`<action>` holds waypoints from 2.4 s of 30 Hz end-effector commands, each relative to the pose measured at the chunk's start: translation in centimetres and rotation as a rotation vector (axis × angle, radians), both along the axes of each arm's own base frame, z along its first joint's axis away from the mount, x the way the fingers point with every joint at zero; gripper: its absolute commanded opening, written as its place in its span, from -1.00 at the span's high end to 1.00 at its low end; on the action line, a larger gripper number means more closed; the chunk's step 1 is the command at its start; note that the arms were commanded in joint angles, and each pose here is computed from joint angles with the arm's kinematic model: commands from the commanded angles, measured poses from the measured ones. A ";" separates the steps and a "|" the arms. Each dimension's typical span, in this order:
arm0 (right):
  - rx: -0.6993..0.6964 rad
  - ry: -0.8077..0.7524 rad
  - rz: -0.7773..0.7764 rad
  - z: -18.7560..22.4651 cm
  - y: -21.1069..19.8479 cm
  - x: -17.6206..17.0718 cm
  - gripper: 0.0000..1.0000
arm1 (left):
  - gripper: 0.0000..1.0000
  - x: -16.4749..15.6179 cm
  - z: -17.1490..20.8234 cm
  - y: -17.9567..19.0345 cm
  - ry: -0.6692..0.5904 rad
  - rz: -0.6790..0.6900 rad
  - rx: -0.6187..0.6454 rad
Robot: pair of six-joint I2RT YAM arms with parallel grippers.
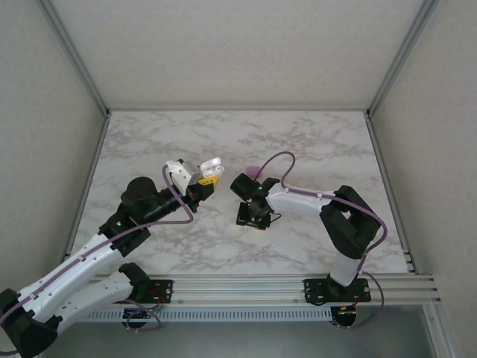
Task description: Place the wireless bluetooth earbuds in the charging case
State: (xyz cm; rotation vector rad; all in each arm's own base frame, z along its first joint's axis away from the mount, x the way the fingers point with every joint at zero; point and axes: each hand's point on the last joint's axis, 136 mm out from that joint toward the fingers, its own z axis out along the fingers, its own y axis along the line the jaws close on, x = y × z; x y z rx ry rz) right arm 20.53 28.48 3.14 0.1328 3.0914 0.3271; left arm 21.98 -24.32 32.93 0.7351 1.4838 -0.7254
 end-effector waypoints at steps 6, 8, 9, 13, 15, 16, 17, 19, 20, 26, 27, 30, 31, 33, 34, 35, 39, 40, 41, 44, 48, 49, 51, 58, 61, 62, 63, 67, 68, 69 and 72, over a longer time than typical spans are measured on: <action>-0.051 0.002 0.006 -0.5 0.2 0.0 0.11 | 0.94 -0.3 0.5 0.5 -0.029 0.015 -0.001; -0.049 0.004 0.013 -0.6 0.4 0.1 0.12 | 0.94 -0.3 0.5 0.5 -0.030 0.016 -0.002; -0.050 0.005 0.017 -0.6 0.5 0.0 0.12 | 0.94 -0.3 0.4 0.5 -0.028 0.015 0.000; -0.053 -0.002 0.048 -0.5 0.9 0.1 0.13 | 0.94 -0.3 0.4 0.6 -0.028 0.017 -0.001; -0.062 -0.004 0.056 -0.6 0.9 0.3 0.14 | 0.94 -0.3 0.4 0.6 -0.028 0.017 0.000; -0.066 -0.007 0.062 -0.6 0.9 0.3 0.15 | 0.94 -0.3 0.4 0.6 -0.028 0.018 0.000; -0.069 -0.007 0.067 -0.6 1.0 0.3 0.15 | 0.94 -0.3 0.4 0.6 -0.028 0.018 0.000; -0.083 -0.011 0.075 -0.4 1.0 0.5 0.15 | 0.94 -0.3 0.4 0.7 -0.029 0.020 -0.001; -0.091 -0.013 0.080 -0.4 0.9 0.5 0.15 | 0.94 -0.3 0.3 0.7 -0.028 0.021 0.000; -0.130 -0.014 0.075 -0.4 0.4 0.4 0.15 | 0.94 -0.4 0.3 0.7 -0.028 0.022 0.004; -0.136 -0.014 0.072 -0.4 0.3 0.3 0.15 | 0.94 -0.4 0.3 0.7 -0.029 0.021 0.005; -0.141 -0.017 0.053 -0.4 0.2 0.2 0.14 | 0.94 -0.3 0.1 0.8 -0.028 0.025 0.008; -0.141 -0.016 0.049 -0.5 0.2 0.2 0.13 | 0.94 -0.3 0.1 0.8 -0.028 0.025 0.009; -0.139 -0.010 0.047 -0.8 0.4 0.0 0.13 | 0.94 -0.4 0.1 0.8 -0.028 0.025 0.008; -0.135 -0.005 0.046 -1.0 0.4 0.0 0.15 | 0.95 -0.4 0.1 0.8 -0.028 0.023 0.008; -0.133 -0.003 0.045 -1.1 0.5 0.0 0.16 | 0.94 -0.4 0.1 0.8 -0.028 0.024 0.008; -0.130 -0.003 0.049 -1.3 0.8 0.1 0.21 | 0.94 -0.4 0.1 0.9 -0.030 0.026 0.009; -0.130 -0.005 0.050 -1.3 0.9 0.2 0.21 | 0.94 -0.4 0.2 0.9 -0.032 0.026 0.007; -0.130 -0.003 0.050 -1.4 0.9 0.2 0.21 | 0.94 -0.4 0.2 0.9 -0.031 0.026 0.007; -0.129 -0.008 0.050 -1.5 1.1 0.3 0.22 | 0.95 -0.4 0.2 0.9 -0.031 0.026 0.007; -0.123 -0.014 0.049 -1.4 1.3 0.6 0.21 | 0.94 -0.4 0.1 0.9 -0.030 0.024 0.008; -0.119 -0.016 0.052 -1.3 1.4 0.6 0.22 | 0.94 -0.4 0.1 0.9 -0.030 0.026 0.009; -0.119 -0.018 0.054 -1.3 1.5 0.7 0.22 | 0.94 -0.4 0.1 0.9 -0.028 0.026 0.009; -0.147 -0.006 0.059 -2.0 1.2 0.5 0.28 | 0.94 -0.4 0.1 0.9 -0.028 0.027 0.009; -0.157 -0.006 0.066 -2.2 1.1 0.5 0.29 | 0.94 -0.4 0.1 0.9 -0.029 0.027 0.008; -0.164 -0.008 0.070 -2.2 1.0 0.5 0.30 | 0.94 -0.4 0.1 0.9 -0.029 0.027 0.008; -0.176 -0.006 0.072 -2.3 0.8 0.5 0.29 | 0.94 -0.5 0.1 0.9 -0.029 0.026 0.008; -0.205 -0.014 0.086 -2.3 0.5 0.6 0.29 | 0.95 -0.5 0.1 0.9 -0.028 0.026 0.008; -0.208 -0.015 0.091 -2.3 0.4 0.7 0.31 | 0.94 -0.5 0.1 0.9 -0.028 0.026 0.008; -0.209 -0.014 0.093 -2.4 0.4 0.6 0.32 | 0.94 -0.5 0.1 1.0 -0.028 0.026 0.008; -0.210 -0.011 0.103 -2.4 0.4 0.6 0.39 | 0.94 -0.5 0.1 0.9 -0.027 0.026 0.007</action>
